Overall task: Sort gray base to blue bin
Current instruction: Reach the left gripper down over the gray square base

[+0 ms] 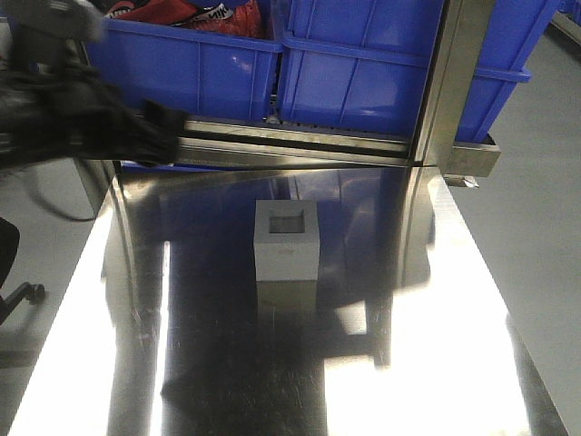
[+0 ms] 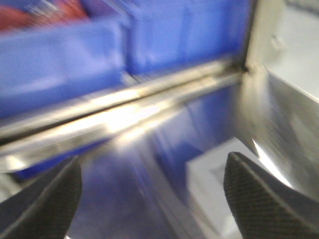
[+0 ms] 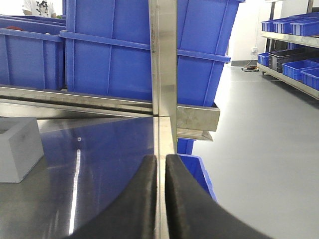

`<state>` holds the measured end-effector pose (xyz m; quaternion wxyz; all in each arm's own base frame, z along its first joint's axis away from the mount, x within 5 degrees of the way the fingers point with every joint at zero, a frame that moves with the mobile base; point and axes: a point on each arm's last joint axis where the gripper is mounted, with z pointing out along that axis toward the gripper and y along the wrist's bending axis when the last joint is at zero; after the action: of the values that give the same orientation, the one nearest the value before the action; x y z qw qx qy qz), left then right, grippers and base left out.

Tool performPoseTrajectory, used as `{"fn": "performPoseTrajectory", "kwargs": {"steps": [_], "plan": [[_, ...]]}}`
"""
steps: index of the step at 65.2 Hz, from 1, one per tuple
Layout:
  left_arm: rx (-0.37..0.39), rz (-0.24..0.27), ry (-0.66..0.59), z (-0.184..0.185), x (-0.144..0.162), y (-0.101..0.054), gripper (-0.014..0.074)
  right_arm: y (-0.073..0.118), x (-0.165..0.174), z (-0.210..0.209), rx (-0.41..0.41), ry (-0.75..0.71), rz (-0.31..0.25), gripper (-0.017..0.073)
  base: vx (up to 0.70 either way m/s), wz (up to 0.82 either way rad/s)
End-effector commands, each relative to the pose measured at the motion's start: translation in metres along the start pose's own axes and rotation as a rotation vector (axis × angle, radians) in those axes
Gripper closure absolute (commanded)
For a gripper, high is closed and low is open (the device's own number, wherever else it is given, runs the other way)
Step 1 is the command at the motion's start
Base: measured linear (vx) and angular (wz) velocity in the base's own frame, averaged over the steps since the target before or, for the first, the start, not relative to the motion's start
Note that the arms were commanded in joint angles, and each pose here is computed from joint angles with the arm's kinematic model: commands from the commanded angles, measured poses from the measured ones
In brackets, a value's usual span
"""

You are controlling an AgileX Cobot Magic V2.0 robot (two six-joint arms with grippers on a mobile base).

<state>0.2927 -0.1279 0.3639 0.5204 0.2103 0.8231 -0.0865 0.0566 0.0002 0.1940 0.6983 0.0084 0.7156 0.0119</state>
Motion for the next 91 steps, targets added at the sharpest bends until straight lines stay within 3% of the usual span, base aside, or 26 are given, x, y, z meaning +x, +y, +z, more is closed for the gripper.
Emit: {"fn": "performPoseTrajectory", "kwargs": {"steps": [1, 9, 22, 33, 42, 65, 91], "plan": [[0.041, -0.001, -0.041, 0.021, -0.021, -0.014, 0.0022, 0.0, -0.009, -0.001, 0.0, -0.094, -0.013, 0.0564, 0.0, 0.0], [0.071, -0.052, 0.027, 0.066, -0.019, -0.027, -0.0027, 0.0, -0.009, -0.001, 0.0, -0.094, -0.013, 0.0564, 0.0, 0.0], [0.069, -0.231, 0.117, 0.118, -0.016, -0.034, -0.006, 0.0, -0.009, -0.001, 0.0, -0.094, -0.013, 0.0564, 0.0, 0.0], [0.061, -0.268, 0.241, 0.149, 0.0, -0.037, -0.0056, 0.0, -0.009, -0.001, 0.0, -0.094, -0.013, 0.0564, 0.0, 0.0], [0.085, -0.331, 0.289, 0.165, 0.011, -0.042, -0.0053, 0.0, -0.009, -0.001, 0.0, -0.094, -0.013, 0.0564, 0.0, 0.0], [0.078, -0.337, 0.343, 0.19, 0.034, -0.045, -0.0036, 0.0, -0.009, -0.001, 0.0, -0.094, -0.013, 0.0564, 0.0, 0.0], [0.076, -0.337, 0.409, 0.193, 0.044, -0.046, -0.0022, 0.0, -0.009, -0.001, 0.0, -0.091, -0.013, 0.0564, 0.0, 0.0]]}}
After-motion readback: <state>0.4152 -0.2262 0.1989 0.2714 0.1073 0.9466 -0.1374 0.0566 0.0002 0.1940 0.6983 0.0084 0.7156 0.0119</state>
